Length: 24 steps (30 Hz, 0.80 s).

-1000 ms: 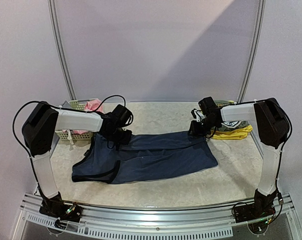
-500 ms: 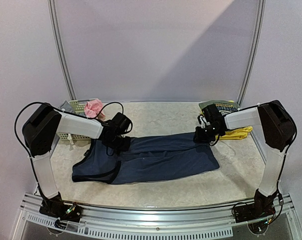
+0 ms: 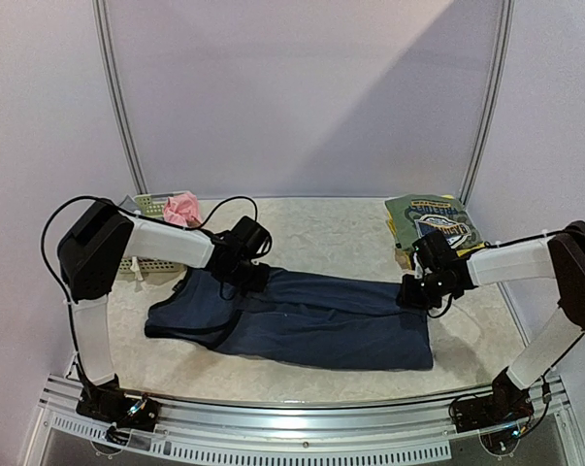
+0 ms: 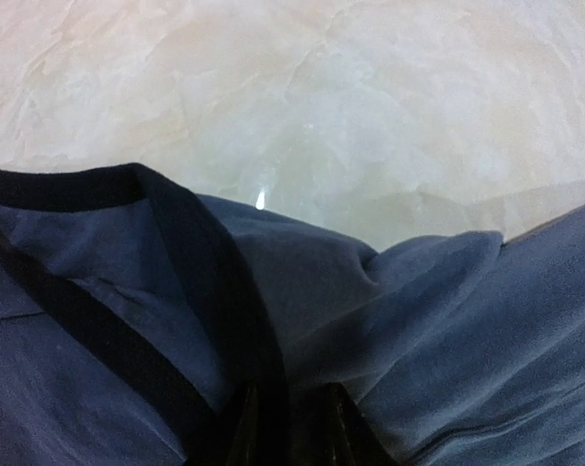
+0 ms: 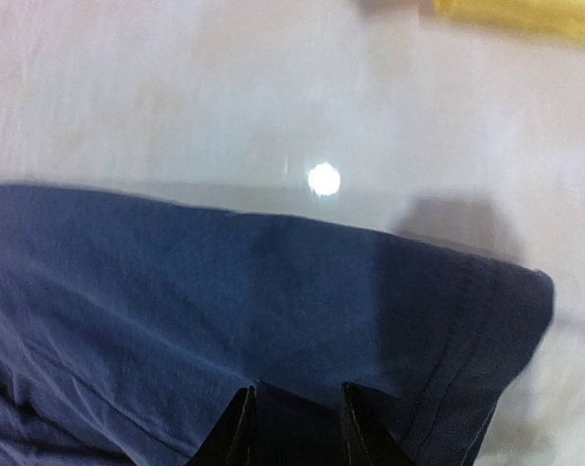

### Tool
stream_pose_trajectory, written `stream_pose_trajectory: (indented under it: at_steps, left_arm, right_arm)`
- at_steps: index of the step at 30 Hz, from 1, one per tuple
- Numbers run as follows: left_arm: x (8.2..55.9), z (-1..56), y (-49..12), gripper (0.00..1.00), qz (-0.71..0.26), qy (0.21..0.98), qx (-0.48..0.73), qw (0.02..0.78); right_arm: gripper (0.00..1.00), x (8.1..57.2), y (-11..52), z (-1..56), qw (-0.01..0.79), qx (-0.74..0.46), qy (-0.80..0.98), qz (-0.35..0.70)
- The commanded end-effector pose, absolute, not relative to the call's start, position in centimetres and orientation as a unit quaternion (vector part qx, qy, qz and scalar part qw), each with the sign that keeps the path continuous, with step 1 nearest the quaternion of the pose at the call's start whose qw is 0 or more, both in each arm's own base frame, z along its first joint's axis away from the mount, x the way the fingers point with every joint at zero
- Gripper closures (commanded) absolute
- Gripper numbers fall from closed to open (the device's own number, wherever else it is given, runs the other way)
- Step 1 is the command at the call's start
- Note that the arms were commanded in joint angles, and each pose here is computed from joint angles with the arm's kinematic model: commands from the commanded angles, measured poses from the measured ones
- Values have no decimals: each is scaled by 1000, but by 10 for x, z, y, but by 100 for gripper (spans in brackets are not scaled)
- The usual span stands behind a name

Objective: Fold and stack the mixed laundry pile
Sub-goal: Move the rectangle-folded tank top to the center of the board, then rotate the rectangle-folded tank top at the center of the board.

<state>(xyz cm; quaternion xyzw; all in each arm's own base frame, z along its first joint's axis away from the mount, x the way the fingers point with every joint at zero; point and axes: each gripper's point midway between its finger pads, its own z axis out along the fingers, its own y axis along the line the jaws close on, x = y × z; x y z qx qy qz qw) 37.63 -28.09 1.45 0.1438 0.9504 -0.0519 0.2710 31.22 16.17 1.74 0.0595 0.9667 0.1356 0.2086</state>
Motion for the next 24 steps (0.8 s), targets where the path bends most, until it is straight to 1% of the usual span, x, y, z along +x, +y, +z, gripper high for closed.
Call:
stream_pose_trajectory:
  at_steps: [1, 3, 6, 10, 13, 16, 19, 21, 24]
  left_arm:
    - [369, 27, -293, 75, -49, 941, 176, 285]
    - [368, 46, -292, 71, -49, 934, 178, 307]
    - [371, 77, -283, 61, -36, 924, 172, 340]
    - [383, 112, -259, 54, -3, 919, 154, 362]
    - [396, 126, -238, 54, 15, 923, 134, 360]
    - [411, 129, -216, 55, 25, 931, 119, 343]
    - [430, 114, -199, 55, 21, 943, 106, 315]
    - [444, 99, -188, 56, 28, 951, 101, 292]
    - [466, 80, -176, 59, 50, 958, 95, 266]
  right_arm:
    - [68, 263, 163, 30, 163, 46, 980, 107]
    - [65, 277, 169, 62, 206, 33, 972, 112]
    - [62, 298, 173, 98, 256, 18, 960, 108]
    - [60, 316, 189, 122, 287, -5, 949, 130]
    - [59, 323, 208, 123, 293, -25, 942, 160]
    - [59, 323, 219, 106, 273, -40, 947, 163]
    - [59, 322, 222, 89, 260, -45, 952, 157]
    - [59, 318, 229, 84, 248, -52, 952, 172]
    - [58, 315, 235, 79, 244, -59, 952, 176]
